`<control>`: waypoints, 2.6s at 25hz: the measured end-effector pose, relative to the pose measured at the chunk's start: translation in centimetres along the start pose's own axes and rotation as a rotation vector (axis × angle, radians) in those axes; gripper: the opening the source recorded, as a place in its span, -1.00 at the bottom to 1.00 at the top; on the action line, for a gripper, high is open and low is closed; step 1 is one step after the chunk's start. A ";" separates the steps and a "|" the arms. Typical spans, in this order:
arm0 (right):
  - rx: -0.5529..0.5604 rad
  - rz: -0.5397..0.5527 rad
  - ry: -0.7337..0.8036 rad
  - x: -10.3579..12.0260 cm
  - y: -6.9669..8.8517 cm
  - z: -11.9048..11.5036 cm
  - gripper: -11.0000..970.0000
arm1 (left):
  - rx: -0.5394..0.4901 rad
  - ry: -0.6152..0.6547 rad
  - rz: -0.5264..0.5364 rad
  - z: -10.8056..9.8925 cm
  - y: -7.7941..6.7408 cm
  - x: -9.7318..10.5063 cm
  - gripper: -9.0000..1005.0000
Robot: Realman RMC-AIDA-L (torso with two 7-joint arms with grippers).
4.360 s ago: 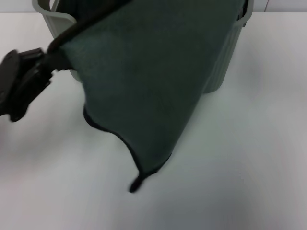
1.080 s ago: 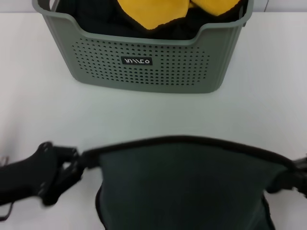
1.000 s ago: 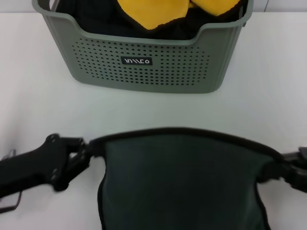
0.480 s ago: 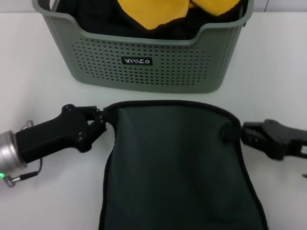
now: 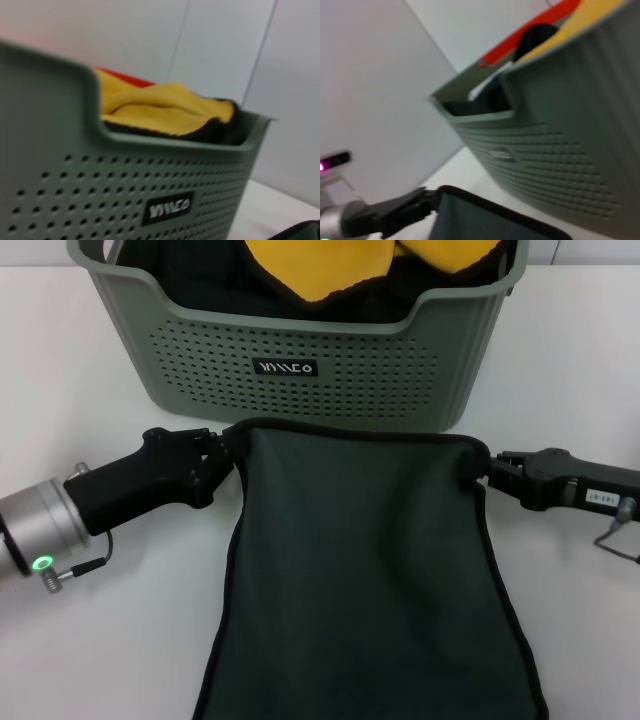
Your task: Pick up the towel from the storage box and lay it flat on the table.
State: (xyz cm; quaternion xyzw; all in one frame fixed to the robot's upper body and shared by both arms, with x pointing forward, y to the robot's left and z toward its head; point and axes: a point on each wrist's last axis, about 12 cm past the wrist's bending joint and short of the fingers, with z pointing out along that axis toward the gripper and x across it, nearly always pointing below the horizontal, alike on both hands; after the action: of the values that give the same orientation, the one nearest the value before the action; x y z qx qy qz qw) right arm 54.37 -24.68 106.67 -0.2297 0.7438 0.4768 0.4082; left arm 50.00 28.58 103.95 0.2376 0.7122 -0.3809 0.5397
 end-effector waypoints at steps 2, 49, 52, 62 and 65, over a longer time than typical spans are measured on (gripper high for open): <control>0.036 -0.005 0.014 -0.3 -0.6 0.6 -0.84 | -0.027 0.014 -0.009 0.5 0.2 0.2 -0.94; 0.282 -0.061 0.075 -1.4 -3.3 3.0 -0.63 | -0.209 0.137 0.175 3.3 2.1 1.0 -0.89; 0.275 -0.059 0.076 -1.2 -3.2 3.0 -0.42 | -0.223 0.128 0.157 3.0 2.1 1.2 -0.72; 0.289 -0.075 0.018 -0.8 -2.8 0.3 0.19 | -0.268 0.098 0.111 1.6 2.0 1.8 -0.16; 0.309 -0.083 -0.036 -0.8 -2.6 -1.3 0.32 | -0.283 0.079 0.112 1.1 2.0 1.8 0.06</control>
State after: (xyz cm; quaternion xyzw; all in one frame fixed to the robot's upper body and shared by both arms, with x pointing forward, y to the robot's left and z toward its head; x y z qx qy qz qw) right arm 56.16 -27.00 106.24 -0.1860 0.7909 0.3435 0.4711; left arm 51.59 28.75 101.50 0.2135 0.7651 -0.2364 0.5596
